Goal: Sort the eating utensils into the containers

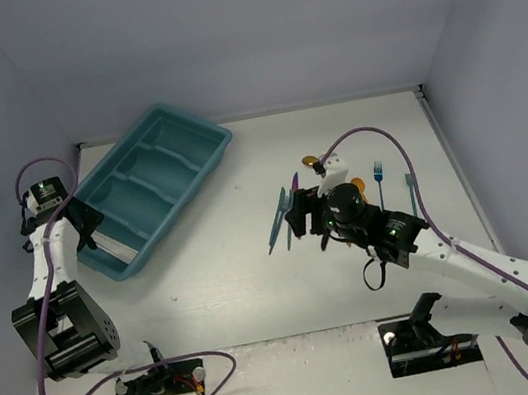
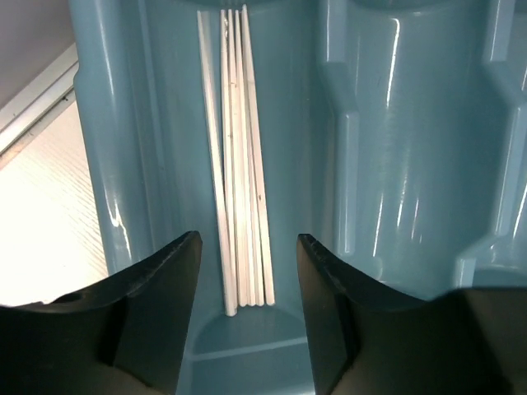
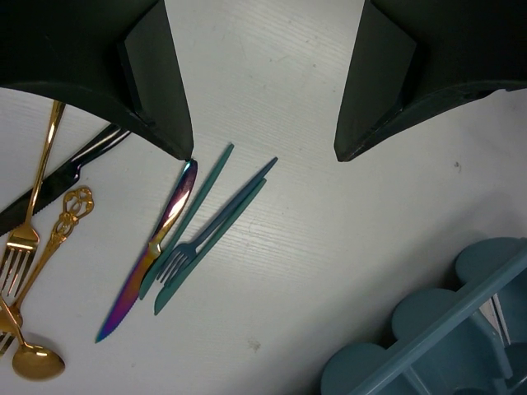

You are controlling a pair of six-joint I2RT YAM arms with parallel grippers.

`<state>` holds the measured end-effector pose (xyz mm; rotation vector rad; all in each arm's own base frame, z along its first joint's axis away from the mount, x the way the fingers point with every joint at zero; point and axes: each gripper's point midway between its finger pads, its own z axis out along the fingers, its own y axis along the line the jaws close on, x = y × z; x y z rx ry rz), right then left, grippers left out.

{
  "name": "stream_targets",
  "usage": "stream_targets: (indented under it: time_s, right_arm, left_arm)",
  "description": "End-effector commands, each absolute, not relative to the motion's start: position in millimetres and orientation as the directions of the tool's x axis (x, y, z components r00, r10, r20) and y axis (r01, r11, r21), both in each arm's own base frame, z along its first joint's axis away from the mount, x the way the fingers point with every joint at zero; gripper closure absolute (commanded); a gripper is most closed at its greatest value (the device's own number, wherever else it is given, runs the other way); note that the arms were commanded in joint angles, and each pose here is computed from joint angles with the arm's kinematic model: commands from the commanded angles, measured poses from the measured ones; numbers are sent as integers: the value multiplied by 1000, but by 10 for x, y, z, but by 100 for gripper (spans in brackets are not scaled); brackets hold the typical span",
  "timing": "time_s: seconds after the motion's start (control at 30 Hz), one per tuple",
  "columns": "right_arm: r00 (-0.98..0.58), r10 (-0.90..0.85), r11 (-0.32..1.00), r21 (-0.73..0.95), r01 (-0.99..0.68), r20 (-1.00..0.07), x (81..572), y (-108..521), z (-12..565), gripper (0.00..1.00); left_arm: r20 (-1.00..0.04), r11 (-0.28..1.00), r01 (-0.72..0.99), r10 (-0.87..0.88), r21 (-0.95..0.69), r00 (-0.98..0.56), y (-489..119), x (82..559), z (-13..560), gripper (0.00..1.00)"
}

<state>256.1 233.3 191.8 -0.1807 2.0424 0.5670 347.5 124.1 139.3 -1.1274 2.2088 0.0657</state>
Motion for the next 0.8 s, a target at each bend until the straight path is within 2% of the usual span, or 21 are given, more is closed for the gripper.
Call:
stream_targets:
  time_s: [0.0, 0.07, 0.2, 0.33, 0.47, 0.63, 0.77]
  right_arm:
    - [-499, 189, 890, 362, -276, -846, 2703, 2238, 1995, 33]
    - [-509, 197, 897, 364, -252, -838, 2725, 2192, 1947, 34]
    - [-529, 244, 924, 360, -127, -813, 2882, 1874, 1773, 38]
    - [-552, 244, 949, 313, -33, -798, 3016, 1570, 1583, 44]
    - [-590, 241, 957, 289, 13, -770, 3118, 1395, 1393, 50]
    - [-673, 218, 971, 228, 75, -707, 3214, 1220, 979, 52]
    - [-724, 202, 977, 184, 105, -659, 3227, 1143, 702, 60]
  left_arm:
    - [-639, 672, -676, -669, -302, -379, 1182, 3532, 1820, 48]
    - [-652, 697, -645, -652, -314, -388, 1089, 3546, 1916, 47]
    - [-713, 813, -474, -549, -337, -435, 614, 3585, 2317, 47]
    - [-786, 926, -226, -377, -302, -490, -11, 3577, 2644, 47]
    - [-824, 960, -4, -241, -278, -513, -475, 3434, 2784, 46]
    - [-857, 968, 98, -153, -229, -491, -614, 3225, 2612, 46]
    - [-870, 962, 127, -157, -242, -468, -662, 3122, 2472, 46]
